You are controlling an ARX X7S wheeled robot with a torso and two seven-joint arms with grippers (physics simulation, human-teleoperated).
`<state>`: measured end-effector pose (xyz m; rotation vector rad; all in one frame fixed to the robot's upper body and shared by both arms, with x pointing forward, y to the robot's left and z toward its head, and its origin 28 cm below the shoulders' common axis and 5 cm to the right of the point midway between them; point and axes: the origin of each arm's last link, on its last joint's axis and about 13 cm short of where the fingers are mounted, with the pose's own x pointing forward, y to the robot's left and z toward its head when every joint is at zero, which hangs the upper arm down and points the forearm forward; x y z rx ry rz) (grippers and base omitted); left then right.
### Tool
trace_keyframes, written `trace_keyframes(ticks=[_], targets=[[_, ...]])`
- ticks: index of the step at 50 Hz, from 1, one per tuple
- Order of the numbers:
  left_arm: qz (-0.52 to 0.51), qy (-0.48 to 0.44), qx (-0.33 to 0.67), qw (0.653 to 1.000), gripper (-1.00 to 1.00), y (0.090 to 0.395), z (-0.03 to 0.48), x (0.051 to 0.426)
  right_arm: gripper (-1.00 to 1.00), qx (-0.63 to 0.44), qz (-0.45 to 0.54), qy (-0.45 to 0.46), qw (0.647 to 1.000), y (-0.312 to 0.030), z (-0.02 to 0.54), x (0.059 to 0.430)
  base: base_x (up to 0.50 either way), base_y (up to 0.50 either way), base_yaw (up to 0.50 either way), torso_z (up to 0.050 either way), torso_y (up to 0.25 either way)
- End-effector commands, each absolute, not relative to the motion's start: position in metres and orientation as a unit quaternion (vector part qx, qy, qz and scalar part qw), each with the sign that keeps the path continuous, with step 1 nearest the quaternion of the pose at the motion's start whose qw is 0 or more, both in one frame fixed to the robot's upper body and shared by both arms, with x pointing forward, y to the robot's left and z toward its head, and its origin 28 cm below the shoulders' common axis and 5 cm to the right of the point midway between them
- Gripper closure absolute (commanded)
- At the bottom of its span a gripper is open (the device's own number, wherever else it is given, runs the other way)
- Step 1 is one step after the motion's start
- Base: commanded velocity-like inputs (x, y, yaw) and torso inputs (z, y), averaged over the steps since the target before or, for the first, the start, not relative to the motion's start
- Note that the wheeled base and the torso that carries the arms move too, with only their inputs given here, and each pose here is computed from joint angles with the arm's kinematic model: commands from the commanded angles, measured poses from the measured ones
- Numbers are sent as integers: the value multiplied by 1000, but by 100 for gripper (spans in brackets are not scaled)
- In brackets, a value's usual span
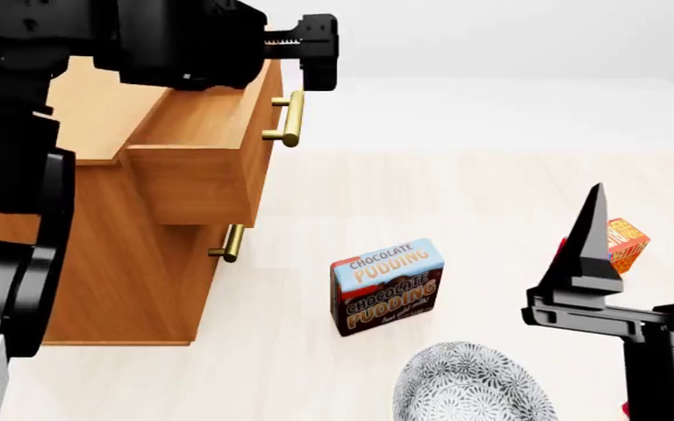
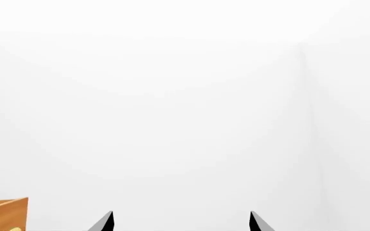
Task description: Put the butter at the front in the top drawer of the cabinet and close it.
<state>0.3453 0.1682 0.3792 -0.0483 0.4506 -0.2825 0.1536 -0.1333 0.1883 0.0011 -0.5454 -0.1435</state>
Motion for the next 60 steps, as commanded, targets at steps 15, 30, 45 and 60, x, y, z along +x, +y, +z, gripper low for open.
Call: trace_keyframes(ticks=[15, 30, 45, 60], targets=[[-85, 262, -29, 961, -100, 167, 374, 387, -100, 7, -72, -260, 963, -138, 182, 153, 0, 0, 0, 0, 0], [-58, 281, -34, 957, -100, 173, 371, 387, -100, 10, -68, -254, 965, -138, 179, 156, 0, 0, 0, 0, 0], [-58, 298, -32, 952, -100, 175, 362, 388, -100, 10, -65, -252, 966, -136, 179, 154, 0, 0, 0, 0, 0], [-73, 318, -36, 945, -100, 174, 352, 388, -100, 8, -66, -249, 966, -136, 179, 154, 0, 0, 0, 0, 0]])
